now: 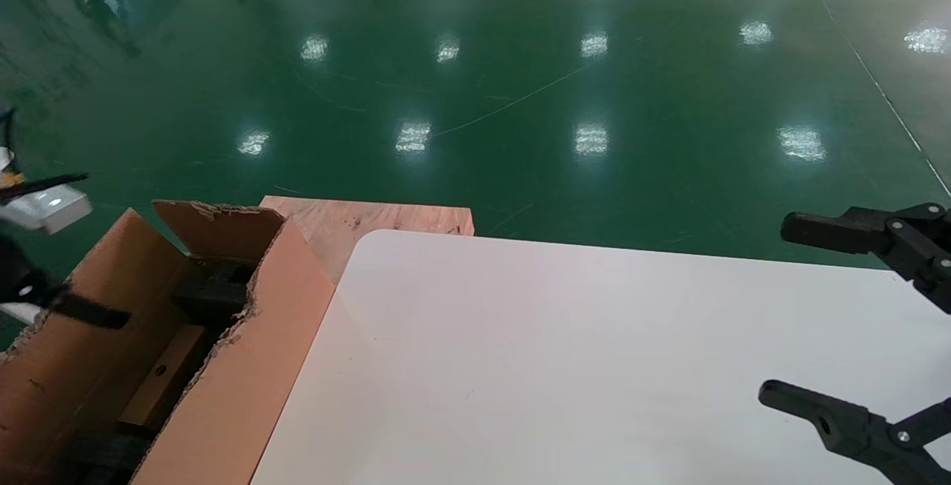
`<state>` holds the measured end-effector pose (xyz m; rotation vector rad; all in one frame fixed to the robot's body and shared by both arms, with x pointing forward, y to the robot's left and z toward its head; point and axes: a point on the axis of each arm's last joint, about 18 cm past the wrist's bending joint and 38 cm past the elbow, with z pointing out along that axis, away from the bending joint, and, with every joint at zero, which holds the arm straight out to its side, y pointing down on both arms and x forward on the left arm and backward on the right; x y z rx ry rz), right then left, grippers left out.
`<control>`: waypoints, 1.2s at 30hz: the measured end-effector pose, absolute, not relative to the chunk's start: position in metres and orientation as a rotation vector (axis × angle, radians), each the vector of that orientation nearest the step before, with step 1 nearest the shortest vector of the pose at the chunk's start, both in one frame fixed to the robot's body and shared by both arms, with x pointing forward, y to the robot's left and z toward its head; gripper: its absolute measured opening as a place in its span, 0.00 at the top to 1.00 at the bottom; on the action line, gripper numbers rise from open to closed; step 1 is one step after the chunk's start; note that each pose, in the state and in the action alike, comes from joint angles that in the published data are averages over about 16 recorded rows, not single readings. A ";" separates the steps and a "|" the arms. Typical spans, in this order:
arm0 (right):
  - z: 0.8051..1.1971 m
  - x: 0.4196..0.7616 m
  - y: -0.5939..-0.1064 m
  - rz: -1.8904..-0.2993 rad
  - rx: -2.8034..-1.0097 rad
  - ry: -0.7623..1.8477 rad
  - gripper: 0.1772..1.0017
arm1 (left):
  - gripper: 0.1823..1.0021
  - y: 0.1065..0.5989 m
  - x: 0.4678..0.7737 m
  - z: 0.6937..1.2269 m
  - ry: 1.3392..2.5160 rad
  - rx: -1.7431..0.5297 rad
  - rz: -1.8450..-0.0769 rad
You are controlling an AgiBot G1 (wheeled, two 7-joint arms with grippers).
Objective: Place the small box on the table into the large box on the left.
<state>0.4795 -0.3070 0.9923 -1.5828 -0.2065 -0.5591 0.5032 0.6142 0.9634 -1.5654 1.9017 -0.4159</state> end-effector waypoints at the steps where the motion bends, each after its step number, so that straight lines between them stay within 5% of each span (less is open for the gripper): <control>1: 0.992 0.480 -0.307 -0.559 -1.583 -0.206 0.00 | 0.12 0.606 0.508 0.968 1.920 -1.527 -0.434; 16: 0.992 0.480 -0.307 -0.559 -1.583 -0.206 0.00 | 0.01 0.467 0.556 1.024 2.109 -1.017 -0.657; 36: 0.992 0.480 -0.307 -0.559 -1.582 -0.206 0.00 | 0.00 0.376 0.567 1.017 2.264 -0.694 -0.917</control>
